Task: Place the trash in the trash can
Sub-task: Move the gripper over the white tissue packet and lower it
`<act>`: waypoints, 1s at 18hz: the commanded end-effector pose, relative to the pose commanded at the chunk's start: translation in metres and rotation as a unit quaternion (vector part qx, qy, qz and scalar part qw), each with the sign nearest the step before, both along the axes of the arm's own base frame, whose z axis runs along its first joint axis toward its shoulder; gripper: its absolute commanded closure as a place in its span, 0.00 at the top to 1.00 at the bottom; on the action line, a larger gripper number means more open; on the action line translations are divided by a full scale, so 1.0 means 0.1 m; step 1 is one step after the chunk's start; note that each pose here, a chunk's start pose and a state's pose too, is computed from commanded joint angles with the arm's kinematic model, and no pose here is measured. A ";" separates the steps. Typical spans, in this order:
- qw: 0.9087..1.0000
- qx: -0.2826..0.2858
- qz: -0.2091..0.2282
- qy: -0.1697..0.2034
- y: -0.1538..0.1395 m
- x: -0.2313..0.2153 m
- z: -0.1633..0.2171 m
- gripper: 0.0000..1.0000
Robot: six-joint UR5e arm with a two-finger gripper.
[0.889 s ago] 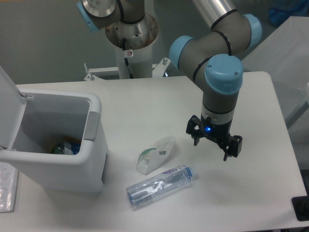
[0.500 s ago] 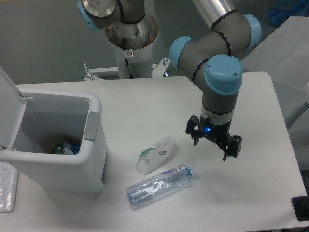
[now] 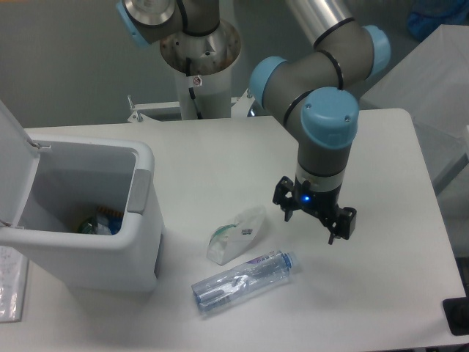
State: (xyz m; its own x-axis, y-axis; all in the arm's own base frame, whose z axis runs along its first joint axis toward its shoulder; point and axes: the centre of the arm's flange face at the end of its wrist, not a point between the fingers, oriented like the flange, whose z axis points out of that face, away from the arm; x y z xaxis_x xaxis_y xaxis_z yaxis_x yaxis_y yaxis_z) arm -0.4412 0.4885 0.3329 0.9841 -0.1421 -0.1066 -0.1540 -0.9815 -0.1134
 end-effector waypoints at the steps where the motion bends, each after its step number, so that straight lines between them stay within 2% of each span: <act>1: 1.000 0.000 -0.002 -0.002 -0.02 0.04 -0.03 1.00; 6: 1.000 -0.002 -0.003 -0.011 -0.08 0.33 -0.05 1.00; 12: 0.999 -0.007 0.043 -0.025 -0.09 0.73 -0.46 1.00; 15: 0.998 -0.030 0.035 -0.042 -0.06 0.83 -0.80 1.00; 17: 0.998 -0.050 0.031 -0.030 -0.05 0.85 -0.88 1.00; 18: 0.997 -0.061 0.026 -0.026 0.00 0.89 -0.93 0.91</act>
State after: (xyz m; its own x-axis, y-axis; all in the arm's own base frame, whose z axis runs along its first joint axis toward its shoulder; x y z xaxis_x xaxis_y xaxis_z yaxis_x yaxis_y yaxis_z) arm -0.3520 0.4882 0.2395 0.9941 -0.1005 -0.0404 -0.1005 -0.9949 0.0008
